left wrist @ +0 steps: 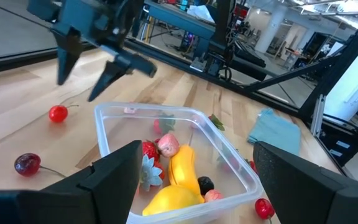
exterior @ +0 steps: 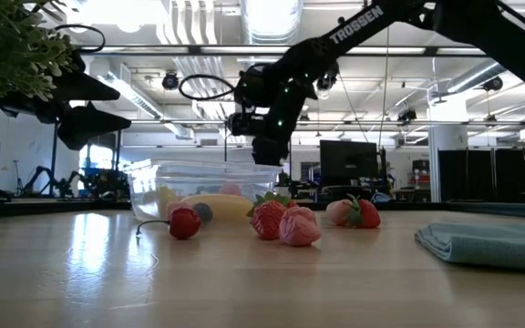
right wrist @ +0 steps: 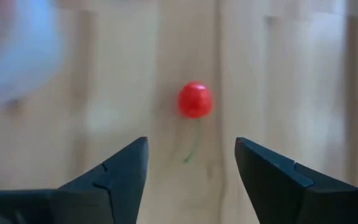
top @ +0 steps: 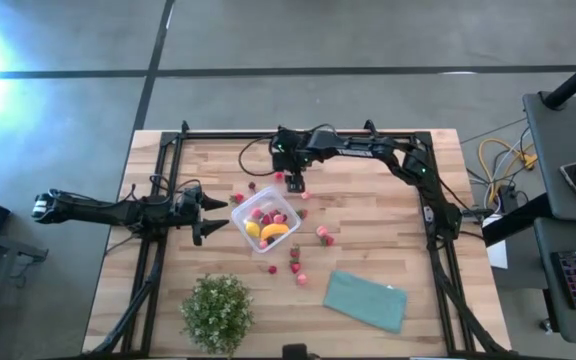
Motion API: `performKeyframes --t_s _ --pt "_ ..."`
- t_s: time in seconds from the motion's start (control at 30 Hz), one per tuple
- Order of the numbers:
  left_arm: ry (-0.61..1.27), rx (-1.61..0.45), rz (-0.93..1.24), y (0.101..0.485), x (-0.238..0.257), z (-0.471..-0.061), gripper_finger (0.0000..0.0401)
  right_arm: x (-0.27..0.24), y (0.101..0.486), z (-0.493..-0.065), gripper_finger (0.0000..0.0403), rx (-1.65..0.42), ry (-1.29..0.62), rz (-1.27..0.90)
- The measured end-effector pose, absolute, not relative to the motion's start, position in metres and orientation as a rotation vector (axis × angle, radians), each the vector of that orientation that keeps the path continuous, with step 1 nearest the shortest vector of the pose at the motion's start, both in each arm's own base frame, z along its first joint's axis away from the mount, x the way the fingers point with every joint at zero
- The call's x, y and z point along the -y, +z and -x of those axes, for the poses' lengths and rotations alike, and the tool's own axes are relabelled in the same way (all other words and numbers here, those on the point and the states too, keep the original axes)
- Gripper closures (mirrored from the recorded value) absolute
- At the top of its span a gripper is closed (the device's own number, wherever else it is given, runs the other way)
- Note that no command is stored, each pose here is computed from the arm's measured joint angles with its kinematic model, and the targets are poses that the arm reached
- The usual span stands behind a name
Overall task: Pick and placing Produce into tupperware
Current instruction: Put the red strawberry into the transparent bin
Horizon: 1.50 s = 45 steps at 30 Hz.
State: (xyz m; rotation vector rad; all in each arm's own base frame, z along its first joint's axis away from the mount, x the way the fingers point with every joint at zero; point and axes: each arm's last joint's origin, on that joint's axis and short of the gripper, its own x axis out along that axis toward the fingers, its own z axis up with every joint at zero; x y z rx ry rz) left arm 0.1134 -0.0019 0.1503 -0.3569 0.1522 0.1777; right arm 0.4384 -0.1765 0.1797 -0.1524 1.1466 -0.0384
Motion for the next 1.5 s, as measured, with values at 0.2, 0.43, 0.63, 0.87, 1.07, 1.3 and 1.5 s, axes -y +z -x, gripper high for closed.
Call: performKeyframes --t_s 0.2,0.43,0.63,0.87,1.07,1.3,1.5 --pt "0.178 -0.152 0.357 0.15 0.002 -0.113 0.0108 0.194 0.215 -0.435 0.0178 -1.088 0.002 -0.025" --pt "0.178 -0.154 0.357 0.15 0.002 -0.113 0.0108 0.216 0.222 -0.451 0.0179 -1.063 -0.213 -0.306" --pt "0.177 -0.152 0.357 0.15 0.002 -0.113 0.0108 0.208 0.196 -0.458 0.018 -1.3 -0.447 -0.354" --pt "0.177 -0.152 0.357 0.15 0.002 -0.113 0.0108 0.199 0.181 -0.456 0.0177 -1.353 -0.281 -0.46" --pt "0.178 -0.154 0.357 0.15 0.002 -0.113 0.0108 0.195 0.19 -0.466 0.0177 -1.272 -0.126 -0.279" --pt "0.177 -0.153 0.357 0.15 0.002 -0.113 0.0108 0.199 0.178 -0.464 0.0177 -1.327 -0.096 -0.044" --pt "0.177 -0.152 0.357 0.15 0.002 -0.113 0.0108 0.218 0.179 -0.456 0.0177 -1.303 -0.021 -0.004"
